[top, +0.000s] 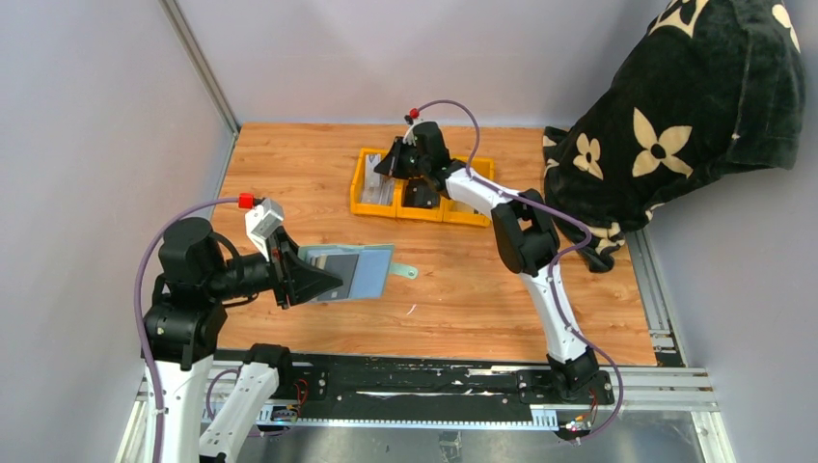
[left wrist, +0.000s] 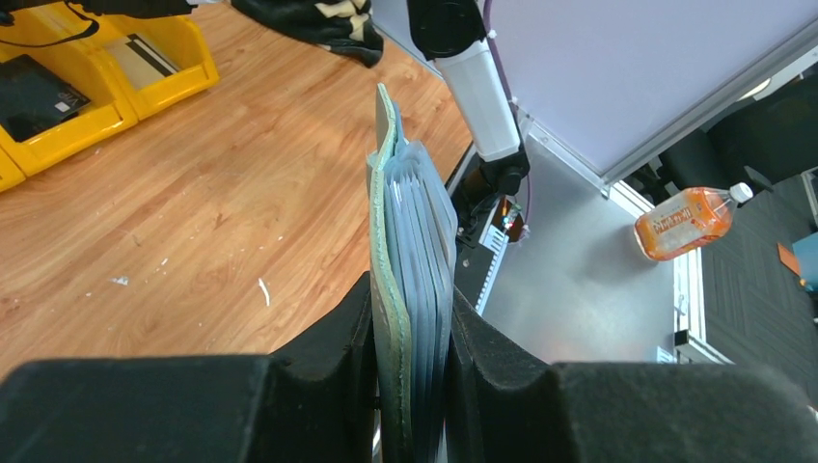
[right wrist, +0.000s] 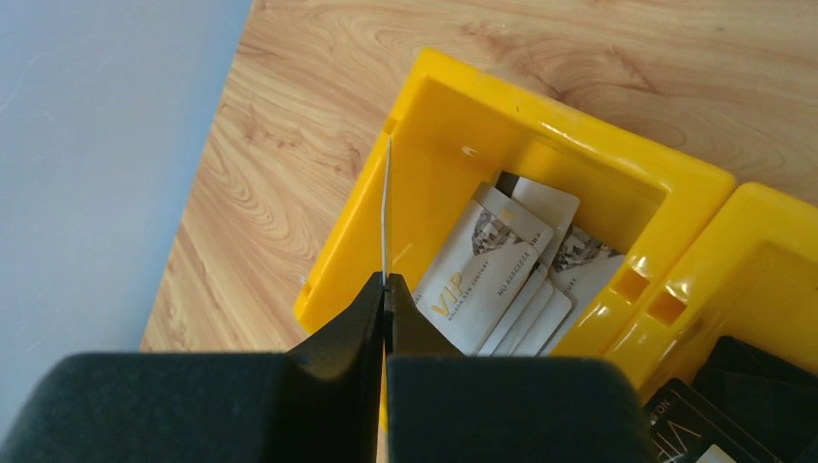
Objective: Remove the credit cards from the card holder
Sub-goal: Place the credit card in the storage box.
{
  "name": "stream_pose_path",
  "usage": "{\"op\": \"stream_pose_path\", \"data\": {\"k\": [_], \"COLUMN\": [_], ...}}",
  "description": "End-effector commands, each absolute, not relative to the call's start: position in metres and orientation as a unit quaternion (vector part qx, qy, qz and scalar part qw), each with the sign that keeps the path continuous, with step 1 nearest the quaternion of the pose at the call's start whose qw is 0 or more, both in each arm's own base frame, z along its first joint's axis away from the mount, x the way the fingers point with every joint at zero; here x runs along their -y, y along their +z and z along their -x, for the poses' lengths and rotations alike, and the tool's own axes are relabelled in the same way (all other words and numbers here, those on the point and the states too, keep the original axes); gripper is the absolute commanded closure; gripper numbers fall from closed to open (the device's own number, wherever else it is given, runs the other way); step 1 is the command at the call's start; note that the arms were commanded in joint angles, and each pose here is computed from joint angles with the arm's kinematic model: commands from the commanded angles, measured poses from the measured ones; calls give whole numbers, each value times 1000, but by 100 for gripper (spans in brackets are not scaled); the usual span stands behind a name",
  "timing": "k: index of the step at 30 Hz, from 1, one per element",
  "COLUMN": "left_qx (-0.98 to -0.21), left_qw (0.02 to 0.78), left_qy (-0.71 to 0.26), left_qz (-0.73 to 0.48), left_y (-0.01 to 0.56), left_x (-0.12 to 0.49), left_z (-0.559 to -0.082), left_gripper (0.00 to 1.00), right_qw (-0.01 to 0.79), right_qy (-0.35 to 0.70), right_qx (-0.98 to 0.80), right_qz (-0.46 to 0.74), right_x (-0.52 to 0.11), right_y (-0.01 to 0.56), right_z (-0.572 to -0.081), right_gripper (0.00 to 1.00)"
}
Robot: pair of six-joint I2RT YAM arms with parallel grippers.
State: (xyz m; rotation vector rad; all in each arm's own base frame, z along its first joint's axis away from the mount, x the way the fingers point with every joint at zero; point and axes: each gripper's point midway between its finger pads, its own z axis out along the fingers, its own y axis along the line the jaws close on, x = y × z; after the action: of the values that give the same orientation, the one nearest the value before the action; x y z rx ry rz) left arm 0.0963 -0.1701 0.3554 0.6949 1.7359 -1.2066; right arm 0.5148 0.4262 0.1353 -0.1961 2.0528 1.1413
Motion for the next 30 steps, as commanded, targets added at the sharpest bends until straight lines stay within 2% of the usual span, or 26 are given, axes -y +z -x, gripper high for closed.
{"op": "stream_pose_path", "data": {"k": [1,3,6,10,13,18,21,24,28,30], "left_qx": [-683,-681,-679,-678,-676,-673,-671,-669,-668,-667], "left_qw": [450,451,452,454,458,462,464,465,469,470], "left_qy": [-490,-490,-491,-491,-489,-489,-490,-490,-489,-488], "left_qz": [-302,-303,-305,-305,-306,-307,-308,-309,-309,-309], "left_y": [368,370,373,375,377,380,382,384,387,387], "left_x": [172,172,172,172,172,172,172,172,171,171], "left_z": [-91,-90,-90,-89,-87,-82,-80,-79,-78,-77], "left_gripper": [90,90,90,90,90,89,89,89,89,89], "right_qw": [382,382,381,386,402,449,476,485,472,461], "right_qy": [427,424,421,420,420,411,388,348,284,272], "right_qx": [-815,-817,-818,-817,-808,-788,-783,-796,-829,-838], "right_qz": [81,80,89,88,92,96,99,99,100,105], "right_x": [-435,-437,-442,-440,-435,-410,-392,-374,-352,-349], "right_y": [125,123,123,134,156,204,223,221,188,170], "right_z": [-512,-510,-505,-501,-499,-495,-493,-493,-493,-488], "right_gripper": [100,98,87,79,69,64,56,48,47,41]}}
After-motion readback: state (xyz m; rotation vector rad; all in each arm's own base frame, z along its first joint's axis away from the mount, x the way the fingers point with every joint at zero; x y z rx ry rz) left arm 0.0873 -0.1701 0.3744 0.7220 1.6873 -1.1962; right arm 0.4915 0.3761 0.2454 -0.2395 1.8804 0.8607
